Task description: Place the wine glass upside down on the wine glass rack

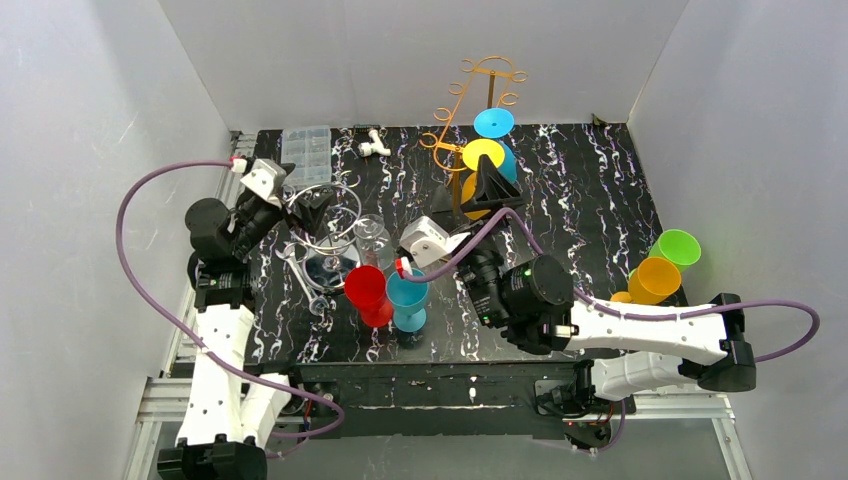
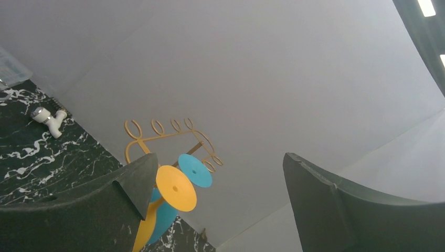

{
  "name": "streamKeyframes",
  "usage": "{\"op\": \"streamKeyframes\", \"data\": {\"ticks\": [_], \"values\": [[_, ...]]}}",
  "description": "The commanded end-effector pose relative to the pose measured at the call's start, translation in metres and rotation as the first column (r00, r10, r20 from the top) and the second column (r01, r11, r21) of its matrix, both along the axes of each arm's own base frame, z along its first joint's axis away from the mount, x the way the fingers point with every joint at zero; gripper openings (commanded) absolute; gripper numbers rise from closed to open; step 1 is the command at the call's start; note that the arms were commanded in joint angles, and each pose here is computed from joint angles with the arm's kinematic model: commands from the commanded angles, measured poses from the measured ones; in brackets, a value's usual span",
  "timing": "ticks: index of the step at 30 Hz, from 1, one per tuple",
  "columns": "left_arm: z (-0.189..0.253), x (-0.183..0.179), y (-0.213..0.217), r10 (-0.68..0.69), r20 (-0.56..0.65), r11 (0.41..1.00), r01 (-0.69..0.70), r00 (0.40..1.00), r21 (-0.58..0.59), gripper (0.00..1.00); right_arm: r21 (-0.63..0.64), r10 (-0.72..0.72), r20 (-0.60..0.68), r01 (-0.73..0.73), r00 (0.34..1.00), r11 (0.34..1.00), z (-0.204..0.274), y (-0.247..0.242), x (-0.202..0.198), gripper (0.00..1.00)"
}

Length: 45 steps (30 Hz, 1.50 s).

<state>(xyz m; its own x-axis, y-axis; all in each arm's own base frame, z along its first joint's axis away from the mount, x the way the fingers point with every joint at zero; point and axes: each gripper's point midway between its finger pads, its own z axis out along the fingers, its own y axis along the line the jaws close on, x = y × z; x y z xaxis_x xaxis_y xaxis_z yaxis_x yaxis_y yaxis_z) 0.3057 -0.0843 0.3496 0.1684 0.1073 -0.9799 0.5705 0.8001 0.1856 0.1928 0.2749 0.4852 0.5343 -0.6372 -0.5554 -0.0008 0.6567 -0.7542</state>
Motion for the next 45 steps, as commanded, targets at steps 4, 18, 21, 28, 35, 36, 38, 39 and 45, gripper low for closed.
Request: {"op": "streamKeyframes", "data": {"ticks": [4, 18, 21, 28, 35, 36, 38, 39, 45], "values": [[0.035, -0.018, 0.004, 0.036, -0.052, 0.999, -0.037, 0.998, -0.017, 0.98, 0.098, 0.040, -0.155, -0.025, 0.987, 0.995, -0.005, -0.008, 0.001, 0.98], [0.118, -0.078, 0.010, 0.123, -0.081, 0.991, -0.127, 0.989, -0.048, 0.98, -0.001, 0.061, -0.814, -0.107, 0.577, 0.994, -0.206, 0.025, -0.046, 0.98], [0.133, -0.095, 0.004, 0.101, -0.058, 0.992, -0.106, 0.993, -0.074, 0.98, -0.020, 0.026, -0.850, -0.082, 0.527, 0.996, -0.238, 0.023, -0.051, 0.98], [0.141, -0.120, -0.008, 0.030, -0.025, 0.997, -0.032, 0.999, -0.072, 0.98, 0.131, 0.117, -0.843, -0.012, 0.524, 0.991, -0.234, 0.033, -0.036, 0.92], [0.141, -0.130, -0.014, -0.006, -0.004, 0.999, 0.006, 1.000, -0.042, 0.98, 0.247, 0.195, -0.881, 0.068, 0.431, 0.967, -0.249, 0.041, -0.014, 0.88], [0.140, -0.130, -0.014, -0.007, -0.006, 0.999, 0.007, 1.000, -0.041, 0.98, 0.252, 0.197, -0.888, 0.082, 0.415, 0.964, -0.253, 0.041, -0.011, 0.88], [0.140, -0.130, -0.014, -0.009, -0.008, 0.999, 0.009, 1.000, -0.042, 0.98, 0.247, 0.195, -0.905, 0.092, 0.379, 0.965, -0.261, 0.043, -0.009, 0.87], [0.140, -0.130, -0.015, -0.011, -0.009, 0.999, 0.011, 1.000, -0.043, 0.98, 0.244, 0.195, -0.911, 0.093, 0.365, 0.965, -0.265, 0.045, -0.010, 0.86], [0.141, -0.127, -0.015, -0.012, -0.018, 0.999, 0.011, 1.000, -0.052, 0.98, 0.232, 0.196, -0.939, 0.101, 0.282, 0.967, -0.293, 0.056, -0.018, 0.85]]}}
